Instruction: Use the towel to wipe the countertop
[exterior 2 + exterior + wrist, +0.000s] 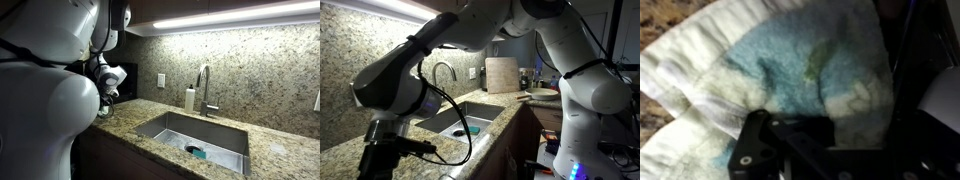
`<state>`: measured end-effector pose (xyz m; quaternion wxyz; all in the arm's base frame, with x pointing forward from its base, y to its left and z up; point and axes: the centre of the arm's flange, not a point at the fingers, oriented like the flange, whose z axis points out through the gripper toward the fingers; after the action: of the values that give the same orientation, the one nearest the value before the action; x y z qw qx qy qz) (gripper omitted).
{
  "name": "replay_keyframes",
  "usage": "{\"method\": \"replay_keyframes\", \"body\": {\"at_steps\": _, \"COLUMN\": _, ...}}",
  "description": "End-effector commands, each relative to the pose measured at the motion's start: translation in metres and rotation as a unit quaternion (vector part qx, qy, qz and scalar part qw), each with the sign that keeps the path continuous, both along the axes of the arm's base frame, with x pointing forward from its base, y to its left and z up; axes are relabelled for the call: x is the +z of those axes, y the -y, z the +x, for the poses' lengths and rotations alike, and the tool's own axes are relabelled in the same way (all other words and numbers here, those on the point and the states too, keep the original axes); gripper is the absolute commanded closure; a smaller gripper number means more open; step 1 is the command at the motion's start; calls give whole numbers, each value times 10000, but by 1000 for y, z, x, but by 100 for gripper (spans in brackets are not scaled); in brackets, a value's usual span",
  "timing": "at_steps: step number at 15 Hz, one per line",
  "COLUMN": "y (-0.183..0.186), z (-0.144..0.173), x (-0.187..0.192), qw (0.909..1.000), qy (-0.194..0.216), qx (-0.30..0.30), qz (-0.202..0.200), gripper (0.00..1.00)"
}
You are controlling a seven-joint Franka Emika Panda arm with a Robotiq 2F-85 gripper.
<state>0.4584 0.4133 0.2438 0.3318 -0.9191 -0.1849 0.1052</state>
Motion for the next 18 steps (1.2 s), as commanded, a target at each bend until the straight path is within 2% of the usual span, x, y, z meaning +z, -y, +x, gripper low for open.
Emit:
{"method": "replay_keyframes", "body": {"at_steps": 1, "y": 0, "z": 0, "x": 0, "qw": 10000, "qy": -5, "qx": 2, "qz": -1, "gripper": 99}}
{"method": "replay_keyframes", "body": {"at_steps": 5, "y": 5, "z": 0, "x": -4, "qw": 10000, "qy": -35, "qx": -21, "qz": -73, "gripper": 100}}
{"method": "replay_keyframes", "body": {"at_steps": 10, "y": 59, "z": 3, "x": -19, "qw": 9968, "qy": -229, "qx": -670, "qz": -362, "gripper": 100}}
{"method": "replay_keyframes", "body": {"at_steps": 15, "y": 115, "z": 7, "x": -17, "qw": 9890, "qy": -346, "qx": -1321, "qz": -563, "gripper": 100}}
{"method": "replay_keyframes", "body": {"at_steps": 18, "y": 142, "z": -2, "x": -24, "qw": 9826, "qy": -589, "qx": -1663, "qz": -588, "gripper": 100}}
